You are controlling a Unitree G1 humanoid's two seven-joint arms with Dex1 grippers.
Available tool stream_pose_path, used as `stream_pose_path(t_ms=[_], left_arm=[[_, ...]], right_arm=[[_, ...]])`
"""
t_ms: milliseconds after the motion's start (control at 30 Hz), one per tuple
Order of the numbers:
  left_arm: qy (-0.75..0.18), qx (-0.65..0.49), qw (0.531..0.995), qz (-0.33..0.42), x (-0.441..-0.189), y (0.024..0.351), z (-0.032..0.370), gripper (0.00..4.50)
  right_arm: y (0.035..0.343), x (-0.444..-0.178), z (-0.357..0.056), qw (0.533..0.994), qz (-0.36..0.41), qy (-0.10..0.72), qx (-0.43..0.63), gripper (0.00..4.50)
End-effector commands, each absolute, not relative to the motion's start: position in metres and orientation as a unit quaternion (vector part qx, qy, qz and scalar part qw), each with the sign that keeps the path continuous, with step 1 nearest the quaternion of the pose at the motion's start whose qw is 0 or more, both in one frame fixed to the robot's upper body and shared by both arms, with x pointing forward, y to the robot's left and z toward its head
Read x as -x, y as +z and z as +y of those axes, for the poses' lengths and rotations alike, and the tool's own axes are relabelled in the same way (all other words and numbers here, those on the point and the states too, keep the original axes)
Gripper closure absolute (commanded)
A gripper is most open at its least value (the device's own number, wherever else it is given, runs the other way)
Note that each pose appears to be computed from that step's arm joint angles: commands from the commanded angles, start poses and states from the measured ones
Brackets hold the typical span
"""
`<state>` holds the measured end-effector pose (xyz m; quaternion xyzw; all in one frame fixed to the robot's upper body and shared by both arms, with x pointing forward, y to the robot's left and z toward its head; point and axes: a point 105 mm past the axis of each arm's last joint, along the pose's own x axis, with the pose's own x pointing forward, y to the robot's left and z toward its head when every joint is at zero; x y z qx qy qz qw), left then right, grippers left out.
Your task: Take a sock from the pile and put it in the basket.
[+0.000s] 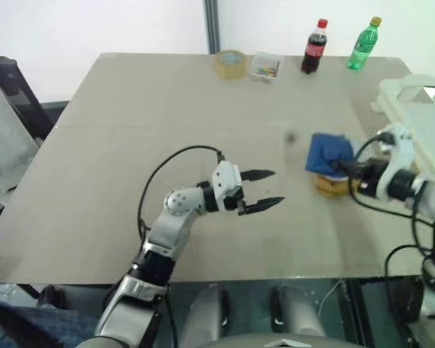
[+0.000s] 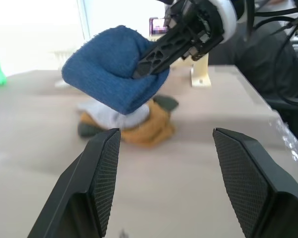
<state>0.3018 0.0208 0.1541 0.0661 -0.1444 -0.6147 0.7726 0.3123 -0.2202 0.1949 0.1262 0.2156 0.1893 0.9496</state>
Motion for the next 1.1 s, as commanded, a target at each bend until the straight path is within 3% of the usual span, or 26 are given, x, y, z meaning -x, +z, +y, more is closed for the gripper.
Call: stream_pose_path(t_ms=[33,200,367,700,1033,1100], left_arm=[[-0.594,-0.031,0.782,-0.187,-0.312,0.181,0.010,1.31],[-0.597,-0.013,0.776,-0.203,-0.317,0.197,-0.007,1.31],[-0.595,0.005,0.778,-0.203,-0.320,0.203,-0.011,1.31],[-0.589,0.014,0.783,-0.200,-0.323,0.205,-0.013,1.31],[-0.583,0.031,0.789,-0.194,-0.323,0.203,-0.019,1.31],[-0.584,0.030,0.788,-0.193,-0.323,0.203,-0.019,1.31]], right_arm=[[0.224,-0.317,-0.259,0.961,0.190,0.128,-0.153,4.45],[0.246,-0.333,-0.314,0.954,0.161,-0.006,-0.255,4.45],[0.257,-0.339,-0.350,0.937,0.127,-0.074,-0.316,4.45],[0.228,-0.351,-0.412,0.867,0.085,-0.191,-0.452,4.45],[0.201,-0.352,-0.425,0.839,0.088,-0.223,-0.489,0.20],[0.203,-0.351,-0.425,0.841,0.089,-0.221,-0.486,0.03]])
